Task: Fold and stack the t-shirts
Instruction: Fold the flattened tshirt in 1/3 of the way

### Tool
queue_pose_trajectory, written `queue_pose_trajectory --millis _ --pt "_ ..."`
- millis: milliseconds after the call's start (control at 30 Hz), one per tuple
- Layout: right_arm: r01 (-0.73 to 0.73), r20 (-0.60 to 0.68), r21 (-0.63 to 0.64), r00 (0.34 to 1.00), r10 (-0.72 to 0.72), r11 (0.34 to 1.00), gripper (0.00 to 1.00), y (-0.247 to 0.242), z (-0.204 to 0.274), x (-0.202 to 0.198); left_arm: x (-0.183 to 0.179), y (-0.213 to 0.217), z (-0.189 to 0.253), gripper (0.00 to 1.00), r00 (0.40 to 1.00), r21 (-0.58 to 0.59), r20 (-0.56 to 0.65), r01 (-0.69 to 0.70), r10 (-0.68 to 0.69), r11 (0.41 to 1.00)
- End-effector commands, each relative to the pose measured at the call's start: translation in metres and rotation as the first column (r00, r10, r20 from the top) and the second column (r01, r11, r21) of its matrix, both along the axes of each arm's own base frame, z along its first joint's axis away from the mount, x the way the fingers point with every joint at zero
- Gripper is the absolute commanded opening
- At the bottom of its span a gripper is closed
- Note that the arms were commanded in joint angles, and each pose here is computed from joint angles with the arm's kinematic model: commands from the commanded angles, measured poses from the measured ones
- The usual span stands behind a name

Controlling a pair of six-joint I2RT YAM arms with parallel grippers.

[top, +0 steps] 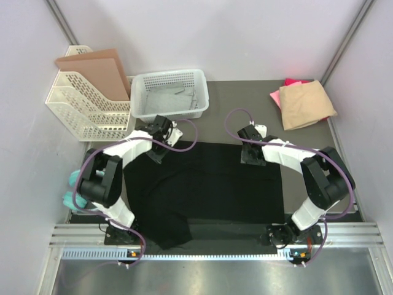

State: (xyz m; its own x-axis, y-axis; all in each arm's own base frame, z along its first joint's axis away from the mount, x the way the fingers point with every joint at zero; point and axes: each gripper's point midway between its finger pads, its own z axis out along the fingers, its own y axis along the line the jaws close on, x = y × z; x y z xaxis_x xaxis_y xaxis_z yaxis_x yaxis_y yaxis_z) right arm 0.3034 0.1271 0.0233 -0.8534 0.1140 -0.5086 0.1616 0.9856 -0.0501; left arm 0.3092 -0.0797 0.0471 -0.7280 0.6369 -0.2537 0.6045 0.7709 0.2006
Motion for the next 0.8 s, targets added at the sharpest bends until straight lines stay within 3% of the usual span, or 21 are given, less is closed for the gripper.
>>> queue_pose_trajectory --millis 0,433,767 --pt "0.011 0.013 -0.050 1.000 -0.010 0.999 0.51 -0.014 0.011 0.000 0.008 0.001 -0.027 0.22 0.998 0.036 -0.016 -0.067 0.067 0.997" --pt "0.015 0.000 -0.058 1.000 -0.015 0.998 0.51 -0.016 0.005 -0.003 -0.021 -0.027 -0.008 0.24 0.999 -0.061 -0.034 0.035 -0.038 0.998" --pt "0.019 -0.001 -0.063 1.000 -0.019 0.998 0.52 -0.017 0.005 -0.004 -0.045 -0.035 -0.012 0.25 0.990 -0.066 -0.076 0.116 -0.121 0.991"
